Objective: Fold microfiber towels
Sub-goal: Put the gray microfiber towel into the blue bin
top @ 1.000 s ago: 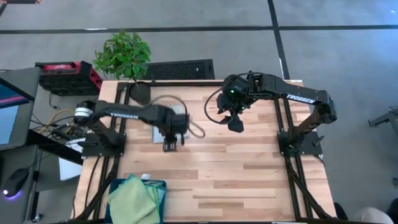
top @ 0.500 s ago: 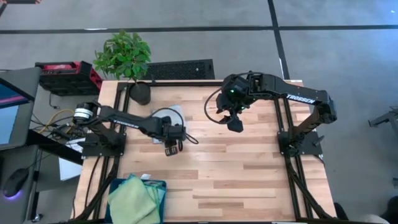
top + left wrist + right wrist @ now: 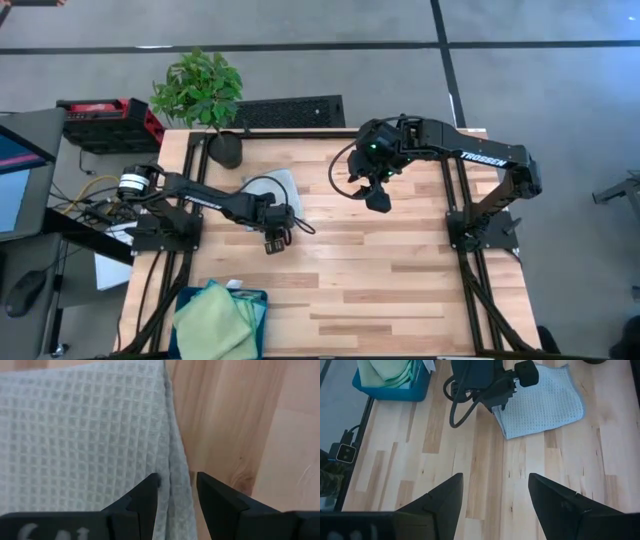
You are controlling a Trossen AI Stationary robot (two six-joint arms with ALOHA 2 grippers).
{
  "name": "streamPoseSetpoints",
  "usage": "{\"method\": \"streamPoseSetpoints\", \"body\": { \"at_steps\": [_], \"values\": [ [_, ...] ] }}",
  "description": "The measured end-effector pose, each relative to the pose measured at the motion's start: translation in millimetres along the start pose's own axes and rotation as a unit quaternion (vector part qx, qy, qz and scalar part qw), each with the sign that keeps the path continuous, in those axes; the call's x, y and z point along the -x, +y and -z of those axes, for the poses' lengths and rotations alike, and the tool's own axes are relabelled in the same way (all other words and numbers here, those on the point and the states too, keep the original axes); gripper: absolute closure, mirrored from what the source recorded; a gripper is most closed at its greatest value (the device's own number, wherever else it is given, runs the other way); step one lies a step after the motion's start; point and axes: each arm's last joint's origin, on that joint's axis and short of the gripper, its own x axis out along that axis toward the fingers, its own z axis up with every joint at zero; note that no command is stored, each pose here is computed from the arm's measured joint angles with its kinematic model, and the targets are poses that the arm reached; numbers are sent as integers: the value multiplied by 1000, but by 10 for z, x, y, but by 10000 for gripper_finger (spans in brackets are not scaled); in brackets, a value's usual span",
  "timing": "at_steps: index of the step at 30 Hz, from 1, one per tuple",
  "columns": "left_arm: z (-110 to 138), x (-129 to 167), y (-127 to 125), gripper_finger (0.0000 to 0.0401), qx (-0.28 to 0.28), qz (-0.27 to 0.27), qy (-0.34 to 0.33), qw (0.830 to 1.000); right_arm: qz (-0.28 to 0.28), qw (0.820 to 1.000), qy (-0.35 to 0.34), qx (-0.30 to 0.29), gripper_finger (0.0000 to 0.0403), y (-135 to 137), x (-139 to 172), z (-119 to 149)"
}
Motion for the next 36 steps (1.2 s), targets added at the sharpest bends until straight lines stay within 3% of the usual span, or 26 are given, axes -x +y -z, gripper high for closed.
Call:
{"method": "streamPoseSetpoints", "body": {
  "at_steps": [14, 18, 29, 32, 36],
  "values": [
    [135, -79, 24, 270, 4, -13, 15, 1000, 0, 1000, 0, -1, 154, 0, 0, 0],
    [138, -79, 33, 270, 29, -30, 12, 999, 0, 1000, 0, -1, 154, 0, 0, 0],
    [147, -79, 18, 273, 34, 4, 24, 999, 0, 1000, 0, -1, 154, 0, 0, 0],
    [163, -77, 13, 295, 10, 2, 31, 999, 0, 1000, 0, -1, 154, 0, 0, 0],
    [227, -66, 24, 369, 2, -7, 64, 998, 0, 1000, 0, -1, 154, 0, 0, 0]
  ]
}}
